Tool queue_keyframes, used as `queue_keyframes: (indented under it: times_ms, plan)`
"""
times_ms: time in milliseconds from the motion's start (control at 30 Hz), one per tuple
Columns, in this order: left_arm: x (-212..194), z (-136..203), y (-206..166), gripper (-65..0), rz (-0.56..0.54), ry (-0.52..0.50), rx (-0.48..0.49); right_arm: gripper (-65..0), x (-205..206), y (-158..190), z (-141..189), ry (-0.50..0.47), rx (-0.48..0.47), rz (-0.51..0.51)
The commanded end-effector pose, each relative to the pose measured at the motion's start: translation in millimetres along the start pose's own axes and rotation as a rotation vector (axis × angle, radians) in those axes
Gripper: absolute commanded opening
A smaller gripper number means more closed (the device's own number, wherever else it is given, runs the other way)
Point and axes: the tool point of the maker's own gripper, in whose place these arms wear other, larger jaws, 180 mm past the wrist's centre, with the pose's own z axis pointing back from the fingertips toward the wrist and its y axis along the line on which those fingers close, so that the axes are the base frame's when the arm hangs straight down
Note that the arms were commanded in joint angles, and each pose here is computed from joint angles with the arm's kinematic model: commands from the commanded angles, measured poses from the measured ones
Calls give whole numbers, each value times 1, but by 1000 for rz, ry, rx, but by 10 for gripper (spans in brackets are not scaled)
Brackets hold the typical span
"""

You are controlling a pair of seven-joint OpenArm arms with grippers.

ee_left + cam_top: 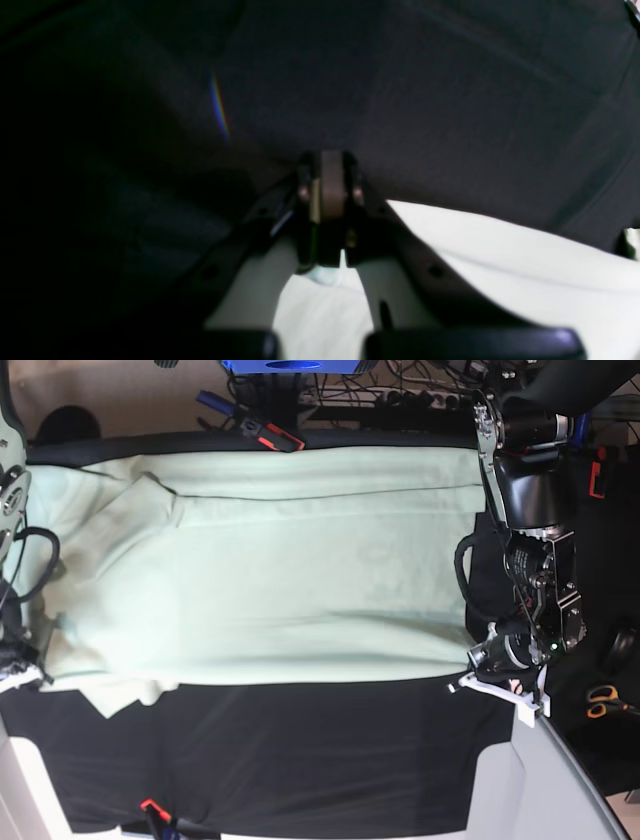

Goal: Fold the T-shirt properly
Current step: 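Fold the hem edge further over the shirt body with the left gripper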

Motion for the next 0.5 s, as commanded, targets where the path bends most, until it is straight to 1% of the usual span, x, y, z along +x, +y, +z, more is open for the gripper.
queue_keyframes:
  times_ms: [0,200,267,467]
  plan:
    - [28,6,-3,-650,-8,-71,-9,-647,33,-7,6,-81,-14,6]
    - [29,6,-1,-650,-11,-73,-5,-647,34,-10,8,-86,-19,0]
    - [24,6,2,-650,-10,-64,0,-647,35,-10,8,-87,-19,0]
    - [31,24,-3,-650,-45,-126,-13,-647,25,-14,9,-71,-21,6]
